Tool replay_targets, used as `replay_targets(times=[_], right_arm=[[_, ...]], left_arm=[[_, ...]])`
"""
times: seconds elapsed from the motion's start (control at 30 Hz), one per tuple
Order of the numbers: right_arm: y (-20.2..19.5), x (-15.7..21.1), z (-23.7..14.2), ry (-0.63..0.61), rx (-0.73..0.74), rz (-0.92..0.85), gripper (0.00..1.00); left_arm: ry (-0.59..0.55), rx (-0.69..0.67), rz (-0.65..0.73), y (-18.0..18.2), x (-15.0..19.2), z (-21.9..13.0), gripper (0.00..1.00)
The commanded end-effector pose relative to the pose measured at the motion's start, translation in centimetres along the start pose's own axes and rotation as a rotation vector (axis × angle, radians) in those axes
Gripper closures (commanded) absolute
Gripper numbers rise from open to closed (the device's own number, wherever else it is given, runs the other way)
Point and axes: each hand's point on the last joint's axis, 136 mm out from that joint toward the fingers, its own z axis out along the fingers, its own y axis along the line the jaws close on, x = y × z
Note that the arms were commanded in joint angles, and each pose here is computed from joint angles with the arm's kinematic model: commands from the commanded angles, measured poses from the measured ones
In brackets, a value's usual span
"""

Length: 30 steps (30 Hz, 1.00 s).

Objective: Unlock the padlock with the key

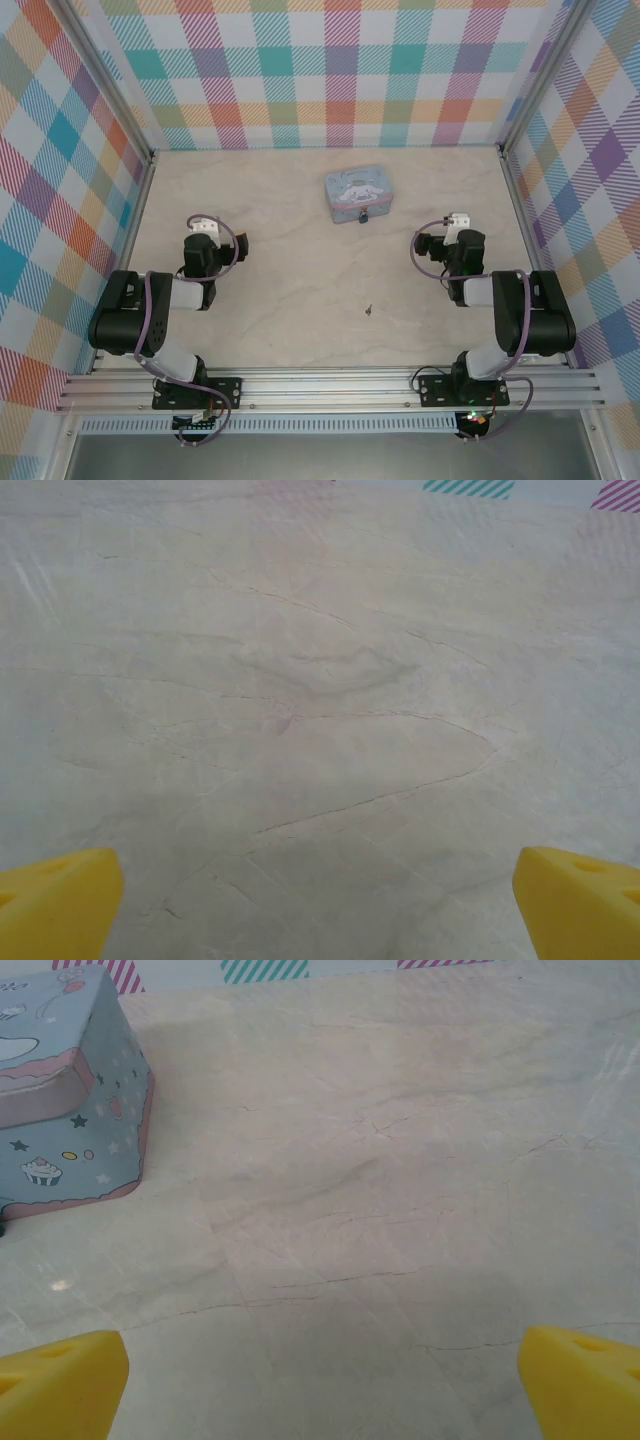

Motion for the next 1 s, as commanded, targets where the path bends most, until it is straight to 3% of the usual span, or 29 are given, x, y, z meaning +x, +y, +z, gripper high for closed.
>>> replay_targets(times=[0.0,0.7,0.8,0.97], right_arm=[[0.4,-1.6,0.1,-0.043,-0.022,-0.008,0.0],[0.4,-1.6,0.1,-0.041,-0.024,-0.008,0.0],[0.5,-1.8,0.1,-0.044,-0.025,-0.008,0.0],[0.9,-3.4,-0.7,0.074,-0.036,0.02,0.0]], left_arm=[[-0.01,0.008,0.014,0.0,-0.7,0.2,0.0],[-0.012,0.005,0.011,0.1,-0.7,0.1,0.0],[-0.03,-0.037,-0.009,0.8,-2.1,-0.9,0.0],[-0.044,-0.052,-0.113,0.8,-5.7,-4.4,0.0]])
